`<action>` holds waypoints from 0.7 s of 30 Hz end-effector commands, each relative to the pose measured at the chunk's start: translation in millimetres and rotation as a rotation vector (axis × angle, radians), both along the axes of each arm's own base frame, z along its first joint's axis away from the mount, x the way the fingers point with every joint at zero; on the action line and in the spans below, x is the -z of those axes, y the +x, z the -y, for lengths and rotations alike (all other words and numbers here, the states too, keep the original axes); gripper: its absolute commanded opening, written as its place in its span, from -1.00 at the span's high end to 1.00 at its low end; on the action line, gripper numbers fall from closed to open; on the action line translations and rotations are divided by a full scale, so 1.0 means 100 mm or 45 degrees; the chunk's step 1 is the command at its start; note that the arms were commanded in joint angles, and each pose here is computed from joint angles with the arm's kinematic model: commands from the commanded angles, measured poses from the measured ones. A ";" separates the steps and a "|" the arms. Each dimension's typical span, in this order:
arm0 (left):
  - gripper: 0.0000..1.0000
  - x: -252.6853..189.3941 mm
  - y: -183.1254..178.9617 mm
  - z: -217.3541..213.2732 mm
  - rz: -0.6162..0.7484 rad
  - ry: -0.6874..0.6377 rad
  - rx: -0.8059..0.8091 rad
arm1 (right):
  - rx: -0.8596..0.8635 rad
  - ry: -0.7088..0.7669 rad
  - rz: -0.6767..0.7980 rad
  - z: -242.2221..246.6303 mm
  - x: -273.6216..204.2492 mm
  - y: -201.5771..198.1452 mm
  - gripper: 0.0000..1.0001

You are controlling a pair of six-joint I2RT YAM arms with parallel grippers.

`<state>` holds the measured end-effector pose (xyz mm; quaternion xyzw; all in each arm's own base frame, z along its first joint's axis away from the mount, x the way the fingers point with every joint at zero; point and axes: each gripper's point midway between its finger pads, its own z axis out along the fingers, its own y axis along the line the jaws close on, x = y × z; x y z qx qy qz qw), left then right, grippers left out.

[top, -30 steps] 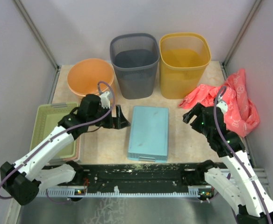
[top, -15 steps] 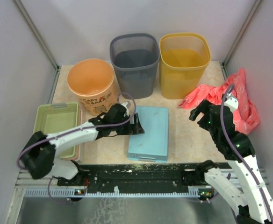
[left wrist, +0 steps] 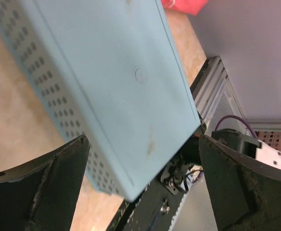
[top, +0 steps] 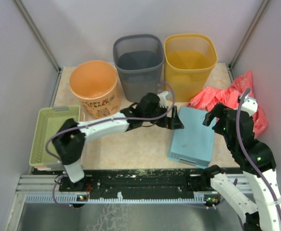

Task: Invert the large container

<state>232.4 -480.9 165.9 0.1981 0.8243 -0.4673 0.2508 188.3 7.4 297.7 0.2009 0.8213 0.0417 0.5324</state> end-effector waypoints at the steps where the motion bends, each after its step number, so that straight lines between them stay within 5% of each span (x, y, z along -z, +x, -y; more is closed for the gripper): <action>1: -0.99 -0.54 0.03 -0.67 0.121 -0.022 -0.089 | -0.133 -0.050 0.020 -0.12 -0.06 0.07 -0.80; 6: -0.99 -0.53 -0.10 -1.56 0.130 0.109 -0.402 | -0.339 0.108 -0.088 -0.61 0.43 0.30 -0.80; 10: -0.99 -0.74 -0.19 -2.01 0.141 0.022 -0.621 | -0.517 0.270 -0.221 -1.22 0.85 0.46 -0.80; 16: -0.99 -0.80 -0.21 -2.25 0.180 0.037 -0.717 | -0.735 0.119 -0.427 -2.22 1.33 0.47 -0.88; 21: -0.99 -0.76 -0.23 -2.22 0.172 0.073 -0.683 | -0.685 0.118 -0.589 -2.34 1.81 0.52 -0.93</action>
